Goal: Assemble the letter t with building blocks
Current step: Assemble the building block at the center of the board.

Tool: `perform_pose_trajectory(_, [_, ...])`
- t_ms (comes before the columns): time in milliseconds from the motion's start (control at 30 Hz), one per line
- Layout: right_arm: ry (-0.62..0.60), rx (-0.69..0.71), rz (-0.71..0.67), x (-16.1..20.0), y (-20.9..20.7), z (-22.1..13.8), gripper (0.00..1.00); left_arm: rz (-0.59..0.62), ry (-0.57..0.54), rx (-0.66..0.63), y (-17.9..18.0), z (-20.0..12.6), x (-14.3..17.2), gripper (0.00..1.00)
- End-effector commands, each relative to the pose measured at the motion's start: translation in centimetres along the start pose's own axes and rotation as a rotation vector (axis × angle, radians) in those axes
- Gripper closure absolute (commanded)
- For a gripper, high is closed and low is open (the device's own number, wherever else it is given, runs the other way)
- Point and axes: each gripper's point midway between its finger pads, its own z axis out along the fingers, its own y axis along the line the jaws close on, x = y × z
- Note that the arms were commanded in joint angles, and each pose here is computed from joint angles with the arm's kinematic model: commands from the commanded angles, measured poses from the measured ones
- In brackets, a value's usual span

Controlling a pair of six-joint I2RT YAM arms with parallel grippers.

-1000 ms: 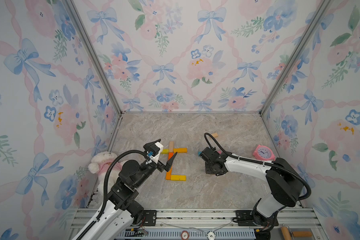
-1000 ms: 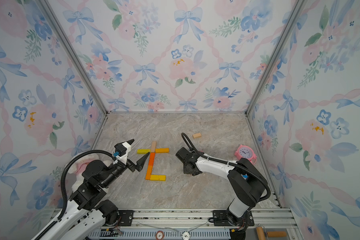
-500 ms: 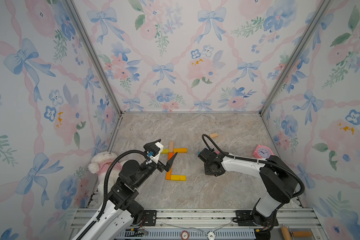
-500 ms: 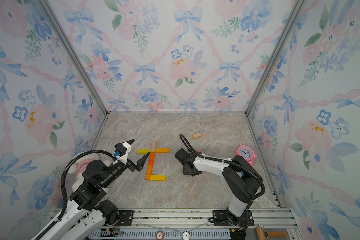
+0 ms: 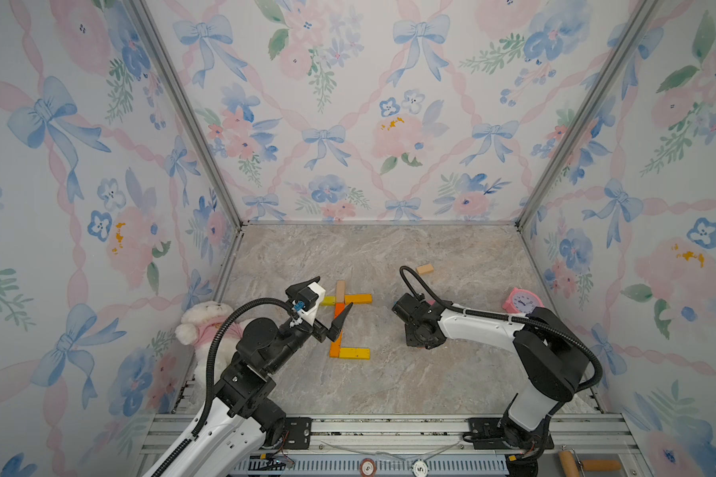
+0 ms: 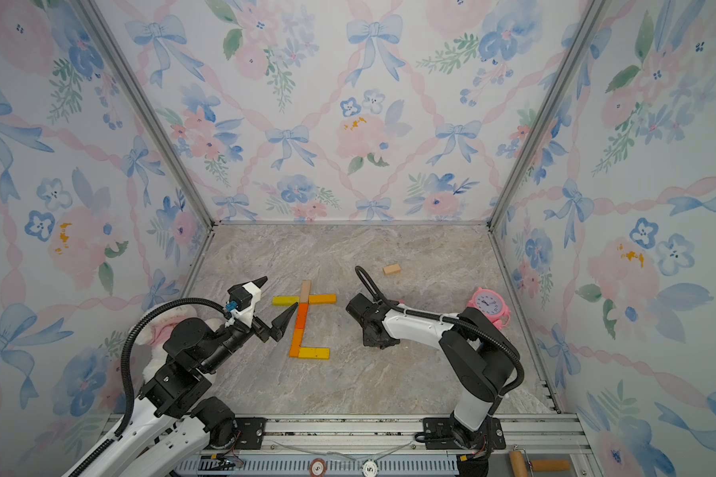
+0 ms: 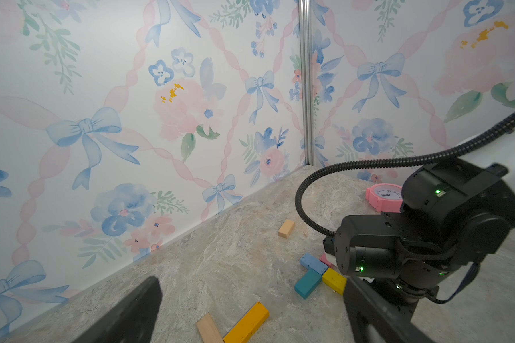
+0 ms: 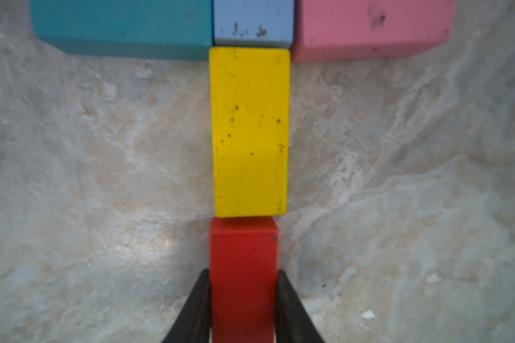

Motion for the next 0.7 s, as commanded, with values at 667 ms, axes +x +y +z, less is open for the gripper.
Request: perform_pose_trajectory(667, [0.038, 0.065, -0.007, 0.2, -1.7, 1.2, 0.77, 0.004, -0.017, 0.007, 0.0, 0.0, -0.4, 0.02])
